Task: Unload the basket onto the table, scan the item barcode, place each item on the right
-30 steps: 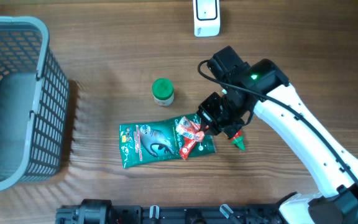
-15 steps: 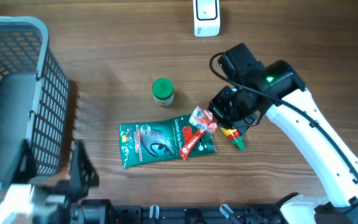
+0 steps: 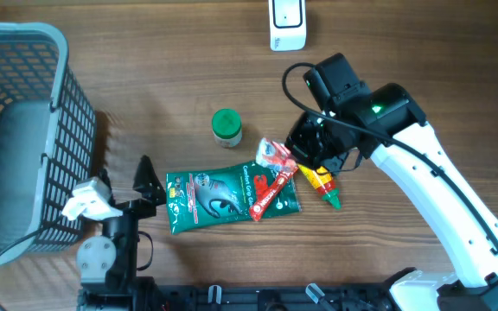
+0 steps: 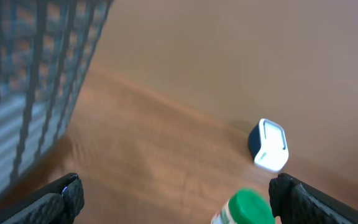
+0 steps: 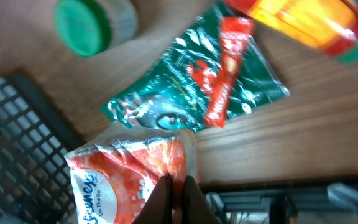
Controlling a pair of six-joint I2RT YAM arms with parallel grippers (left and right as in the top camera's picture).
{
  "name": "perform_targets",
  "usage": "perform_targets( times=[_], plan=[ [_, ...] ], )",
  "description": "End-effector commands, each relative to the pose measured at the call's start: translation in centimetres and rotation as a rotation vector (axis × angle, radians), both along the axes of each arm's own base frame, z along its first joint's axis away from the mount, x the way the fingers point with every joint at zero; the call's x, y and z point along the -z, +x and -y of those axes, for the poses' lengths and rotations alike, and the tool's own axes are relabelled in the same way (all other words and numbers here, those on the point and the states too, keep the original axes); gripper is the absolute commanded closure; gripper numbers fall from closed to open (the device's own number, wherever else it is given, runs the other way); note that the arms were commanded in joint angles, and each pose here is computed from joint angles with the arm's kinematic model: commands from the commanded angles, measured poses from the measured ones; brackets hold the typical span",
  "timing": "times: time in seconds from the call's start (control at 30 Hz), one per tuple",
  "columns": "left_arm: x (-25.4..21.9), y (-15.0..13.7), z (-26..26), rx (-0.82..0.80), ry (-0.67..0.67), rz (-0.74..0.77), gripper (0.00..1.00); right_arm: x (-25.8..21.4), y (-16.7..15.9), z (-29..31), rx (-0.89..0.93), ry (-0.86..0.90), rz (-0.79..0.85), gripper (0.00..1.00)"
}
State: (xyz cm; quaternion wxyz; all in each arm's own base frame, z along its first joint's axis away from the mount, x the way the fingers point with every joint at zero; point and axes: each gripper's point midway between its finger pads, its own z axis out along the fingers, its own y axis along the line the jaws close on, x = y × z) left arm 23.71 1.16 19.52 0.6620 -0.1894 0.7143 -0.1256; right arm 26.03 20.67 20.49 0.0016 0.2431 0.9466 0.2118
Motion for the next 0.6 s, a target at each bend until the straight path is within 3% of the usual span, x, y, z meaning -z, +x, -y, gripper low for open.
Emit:
perform_targets(
  times=[0.0,0.07,0.17,0.33,0.57],
  plan=[
    [1.7,0.1,0.1,-0.001,-0.068,-0.036,0.00,-0.9,5.6,3.8,-0.060,-0.273,0.338,0.95],
    [2.1,0.1,0.1,-0.001,-0.068,-0.052,0.00,-1.9,9.6,5.4,-0.038,-0.419,0.532,0.96],
    [2.6,0.0,0.1,-0.002,-0.068,-0.071,0.00,-1.7,14.1,4.5,-0.077,-0.479,0.692,0.96],
    [3.9,-0.3,0.1,-0.004,-0.067,-0.127,0.00,0.4,19.1,3.4,-0.109,-0.536,0.792,0.96],
    [9.4,-2.3,0.1,-0.012,-0.065,-0.368,0.00,1.9,28.6,4.9,0.092,-0.534,1.022,0.96]
  ],
)
